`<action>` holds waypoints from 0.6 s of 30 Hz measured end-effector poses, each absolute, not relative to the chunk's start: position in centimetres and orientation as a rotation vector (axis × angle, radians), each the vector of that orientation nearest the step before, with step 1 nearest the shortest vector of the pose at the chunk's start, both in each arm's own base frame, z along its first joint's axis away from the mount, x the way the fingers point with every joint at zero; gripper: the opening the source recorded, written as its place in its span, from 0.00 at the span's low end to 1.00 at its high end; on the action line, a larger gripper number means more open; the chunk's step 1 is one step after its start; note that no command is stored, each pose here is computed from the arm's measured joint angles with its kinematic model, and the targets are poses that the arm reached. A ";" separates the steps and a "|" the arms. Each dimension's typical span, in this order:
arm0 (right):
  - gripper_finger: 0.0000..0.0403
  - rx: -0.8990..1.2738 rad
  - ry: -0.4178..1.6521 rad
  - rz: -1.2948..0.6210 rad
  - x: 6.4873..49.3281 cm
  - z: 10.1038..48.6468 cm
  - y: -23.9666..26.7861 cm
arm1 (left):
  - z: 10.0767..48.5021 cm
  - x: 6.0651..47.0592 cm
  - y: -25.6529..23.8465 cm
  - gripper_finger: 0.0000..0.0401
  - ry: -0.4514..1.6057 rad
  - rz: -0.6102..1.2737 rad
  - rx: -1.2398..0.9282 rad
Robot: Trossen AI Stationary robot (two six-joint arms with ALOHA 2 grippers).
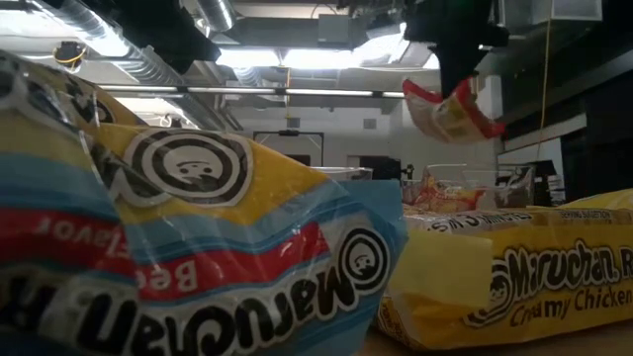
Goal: Sort Maruchan noodles
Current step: Put the red noodle pack into the right transparent bin
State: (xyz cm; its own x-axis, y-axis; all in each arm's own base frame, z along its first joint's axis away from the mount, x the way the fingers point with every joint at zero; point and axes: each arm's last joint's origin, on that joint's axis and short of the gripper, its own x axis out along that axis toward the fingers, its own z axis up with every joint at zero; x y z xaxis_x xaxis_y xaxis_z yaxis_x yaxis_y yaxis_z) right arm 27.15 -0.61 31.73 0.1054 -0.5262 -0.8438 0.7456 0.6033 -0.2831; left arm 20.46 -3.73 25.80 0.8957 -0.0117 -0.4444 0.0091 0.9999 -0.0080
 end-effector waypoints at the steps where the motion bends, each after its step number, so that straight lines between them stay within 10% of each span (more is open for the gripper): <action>1: 0.02 0.217 1.104 -0.981 27.2 31.7 -1.2 | 25.8 20.5 -3.7 0.00 0.461 -0.011 -0.006; 18: 0.02 0.278 1.034 -1.222 25.6 28.6 -14.8 | 25.8 20.5 -3.7 0.00 0.461 -0.011 -0.005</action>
State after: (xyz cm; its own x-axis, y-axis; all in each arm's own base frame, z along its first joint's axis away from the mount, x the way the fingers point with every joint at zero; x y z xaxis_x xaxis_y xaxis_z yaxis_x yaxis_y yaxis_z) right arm 25.58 -14.77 28.58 -0.0234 -0.6360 -0.7714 0.8658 0.3729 -0.3337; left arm 20.46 -3.74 25.80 0.8956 -0.0117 -0.4446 0.0092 0.9999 -0.0077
